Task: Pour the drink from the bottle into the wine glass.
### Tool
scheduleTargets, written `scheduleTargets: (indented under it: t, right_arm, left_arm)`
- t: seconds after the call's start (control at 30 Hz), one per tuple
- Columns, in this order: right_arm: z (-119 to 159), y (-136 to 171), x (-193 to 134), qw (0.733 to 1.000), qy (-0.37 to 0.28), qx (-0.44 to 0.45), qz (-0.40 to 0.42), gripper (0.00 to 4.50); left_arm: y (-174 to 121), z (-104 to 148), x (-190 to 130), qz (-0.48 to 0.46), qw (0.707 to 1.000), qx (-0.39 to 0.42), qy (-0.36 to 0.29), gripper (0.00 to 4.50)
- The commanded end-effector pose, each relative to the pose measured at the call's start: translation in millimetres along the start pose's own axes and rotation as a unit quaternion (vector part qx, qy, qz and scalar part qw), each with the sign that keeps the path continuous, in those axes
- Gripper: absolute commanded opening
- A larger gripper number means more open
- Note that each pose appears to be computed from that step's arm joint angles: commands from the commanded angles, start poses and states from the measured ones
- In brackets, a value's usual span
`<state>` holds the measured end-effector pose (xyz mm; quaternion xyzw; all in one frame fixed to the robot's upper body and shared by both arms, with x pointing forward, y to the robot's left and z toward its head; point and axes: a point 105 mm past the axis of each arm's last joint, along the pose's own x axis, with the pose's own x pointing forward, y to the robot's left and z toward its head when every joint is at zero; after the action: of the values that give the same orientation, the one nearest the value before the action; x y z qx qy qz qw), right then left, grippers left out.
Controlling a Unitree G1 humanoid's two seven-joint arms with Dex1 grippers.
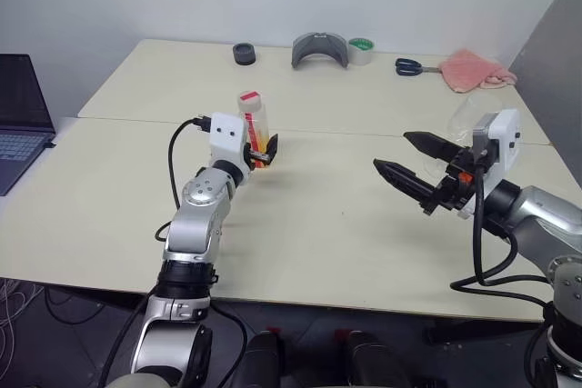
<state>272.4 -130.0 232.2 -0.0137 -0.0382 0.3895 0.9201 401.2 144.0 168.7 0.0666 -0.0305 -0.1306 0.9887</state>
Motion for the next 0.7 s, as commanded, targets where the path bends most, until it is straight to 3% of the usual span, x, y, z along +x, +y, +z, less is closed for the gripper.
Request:
scheduleTargets:
  t: [0.03, 0.7]
  right_arm:
    - [14.7, 7.5, -1.9, 0.999, -0.023, -0.024, 0.008, 4.5]
    - [19.2, 5.0, -4.1, 0.999, -0.028, -0.028, -0.02, 4.5]
  left_arm:
    - [2.5, 21.7, 4.9, 0.001, 0.999, 0.011, -0.038, 4.47]
    - [6.4, 31.5, 34.1, 0.023, 0.997, 0.0, -0.078, 4.47]
